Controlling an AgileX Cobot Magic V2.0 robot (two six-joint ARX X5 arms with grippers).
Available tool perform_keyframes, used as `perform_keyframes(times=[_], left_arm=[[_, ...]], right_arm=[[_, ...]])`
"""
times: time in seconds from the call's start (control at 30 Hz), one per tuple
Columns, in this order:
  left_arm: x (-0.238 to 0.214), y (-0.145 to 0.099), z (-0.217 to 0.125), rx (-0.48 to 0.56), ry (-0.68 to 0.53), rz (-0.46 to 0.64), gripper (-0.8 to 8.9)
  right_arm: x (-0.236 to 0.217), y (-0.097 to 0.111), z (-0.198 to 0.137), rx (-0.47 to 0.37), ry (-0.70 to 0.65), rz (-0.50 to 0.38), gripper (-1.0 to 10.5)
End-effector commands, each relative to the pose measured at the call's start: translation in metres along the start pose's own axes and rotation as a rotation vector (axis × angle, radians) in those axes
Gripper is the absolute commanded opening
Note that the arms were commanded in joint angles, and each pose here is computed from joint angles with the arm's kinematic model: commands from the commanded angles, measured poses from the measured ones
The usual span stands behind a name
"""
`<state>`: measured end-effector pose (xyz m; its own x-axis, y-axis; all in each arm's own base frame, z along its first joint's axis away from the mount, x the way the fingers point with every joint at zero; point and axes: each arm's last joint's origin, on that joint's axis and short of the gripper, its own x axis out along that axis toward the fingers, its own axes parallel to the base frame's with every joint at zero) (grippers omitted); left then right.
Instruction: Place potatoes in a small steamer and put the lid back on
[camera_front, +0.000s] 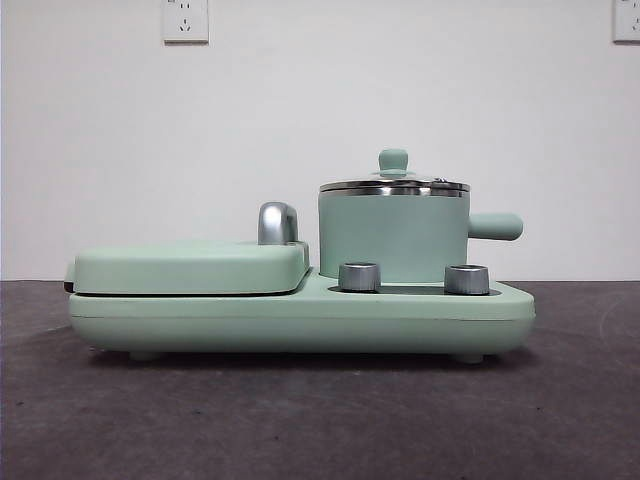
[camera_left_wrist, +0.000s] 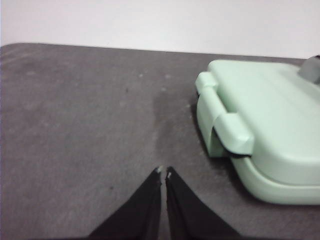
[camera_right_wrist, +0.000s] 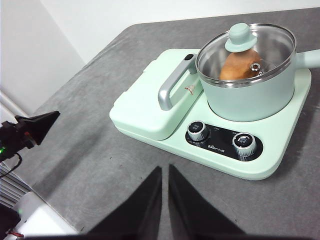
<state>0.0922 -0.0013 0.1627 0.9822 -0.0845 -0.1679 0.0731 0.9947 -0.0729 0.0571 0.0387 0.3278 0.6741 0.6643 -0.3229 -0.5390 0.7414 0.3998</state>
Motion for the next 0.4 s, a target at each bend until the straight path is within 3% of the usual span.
perform_keyframes(times=[0.03,0.4], left_arm=[[0.003,0.0013,-0.0069,-0.016,0.006,0.01,0.19],[0.0054,0.002,-0.0116,0.002,-0.001,0.011,0.19]], right_arm=[[-0.0007,0.0014,0.0025,-0.017,-0.012,0.007,0.2],[-0.0007,0.0014,0.0025,-0.017,-0.012,0.006,0.2]])
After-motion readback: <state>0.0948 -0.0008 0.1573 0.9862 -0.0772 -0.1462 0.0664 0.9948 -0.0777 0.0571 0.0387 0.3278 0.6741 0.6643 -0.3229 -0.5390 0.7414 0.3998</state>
